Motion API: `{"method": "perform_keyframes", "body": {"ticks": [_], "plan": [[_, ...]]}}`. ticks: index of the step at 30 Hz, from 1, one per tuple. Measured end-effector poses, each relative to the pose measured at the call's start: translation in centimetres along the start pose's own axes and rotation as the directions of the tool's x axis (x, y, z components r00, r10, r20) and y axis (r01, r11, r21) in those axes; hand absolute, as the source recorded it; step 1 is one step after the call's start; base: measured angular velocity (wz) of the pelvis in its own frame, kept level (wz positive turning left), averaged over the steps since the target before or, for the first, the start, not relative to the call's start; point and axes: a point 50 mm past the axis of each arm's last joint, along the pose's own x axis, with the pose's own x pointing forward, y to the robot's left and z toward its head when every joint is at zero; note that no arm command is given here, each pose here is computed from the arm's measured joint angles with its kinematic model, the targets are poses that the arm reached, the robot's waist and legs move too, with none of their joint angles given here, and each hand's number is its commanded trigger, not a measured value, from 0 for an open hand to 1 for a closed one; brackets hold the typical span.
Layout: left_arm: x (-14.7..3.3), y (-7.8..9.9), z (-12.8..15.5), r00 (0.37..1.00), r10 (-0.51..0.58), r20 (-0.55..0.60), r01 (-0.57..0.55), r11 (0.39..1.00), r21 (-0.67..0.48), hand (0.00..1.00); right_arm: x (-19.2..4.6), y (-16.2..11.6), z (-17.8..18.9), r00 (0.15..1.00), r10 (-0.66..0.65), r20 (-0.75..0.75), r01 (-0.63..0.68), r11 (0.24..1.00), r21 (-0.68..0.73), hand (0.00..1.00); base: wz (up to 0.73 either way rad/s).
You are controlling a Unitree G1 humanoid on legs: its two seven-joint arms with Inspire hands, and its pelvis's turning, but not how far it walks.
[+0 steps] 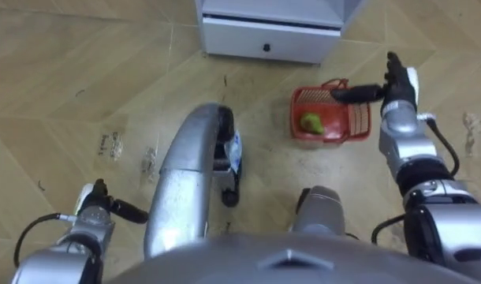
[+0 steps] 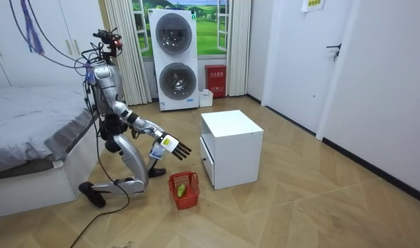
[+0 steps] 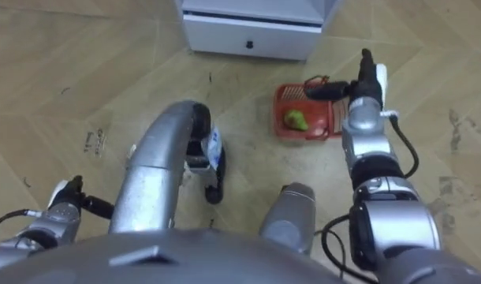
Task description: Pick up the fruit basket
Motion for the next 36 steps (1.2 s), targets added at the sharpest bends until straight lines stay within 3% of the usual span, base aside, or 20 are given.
{"method": "perform_keyframes", "body": {"ticks": [7, 15, 20, 22, 24, 36], "plan": [[-0.6, -0.3, -3.5, 0.996, 0.013, -0.089, -0.009, 0.999, 0.039, 0.0, -0.6, 0.6, -1.5, 0.999, -0.002, -0.052, 0.002, 1.0, 0.012, 0.0, -0.23], [-0.9, -1.0, -3.8, 0.998, 0.022, -0.064, -0.018, 0.998, 0.055, 0.0, -1.4, -0.2, -3.1, 0.996, -0.063, -0.069, 0.062, 0.998, -0.021, 0.0, 0.09], [-1.5, -1.7, -5.2, 0.997, -0.004, -0.077, 0.012, 0.995, 0.1, 0.0, -1.5, 0.4, -3.0, 0.998, -0.034, -0.043, 0.032, 0.997, -0.065, 0.0, 0.15], [-2.0, -3.1, -5.7, 0.994, -0.051, -0.093, 0.059, 0.994, 0.087, 0.0, -1.2, 0.4, -2.1, 1.0, -0.02, -0.008, 0.02, 0.997, -0.072, 0.0, -0.08], [-2.1, -3.5, -5.9, 0.991, -0.086, -0.099, 0.095, 0.992, 0.084, 0.0, -1.3, 0.7, -2.0, 1.0, -0.006, 0.001, 0.006, 0.997, -0.073, 0.0, -0.03], [-1.6, -3.5, -3.9, 0.99, -0.138, -0.028, 0.141, 0.983, 0.114, 0.0, -1.1, 1.3, -1.2, 0.999, 0.037, 0.026, -0.035, 0.996, -0.081, 0.0, 0.03]]}}
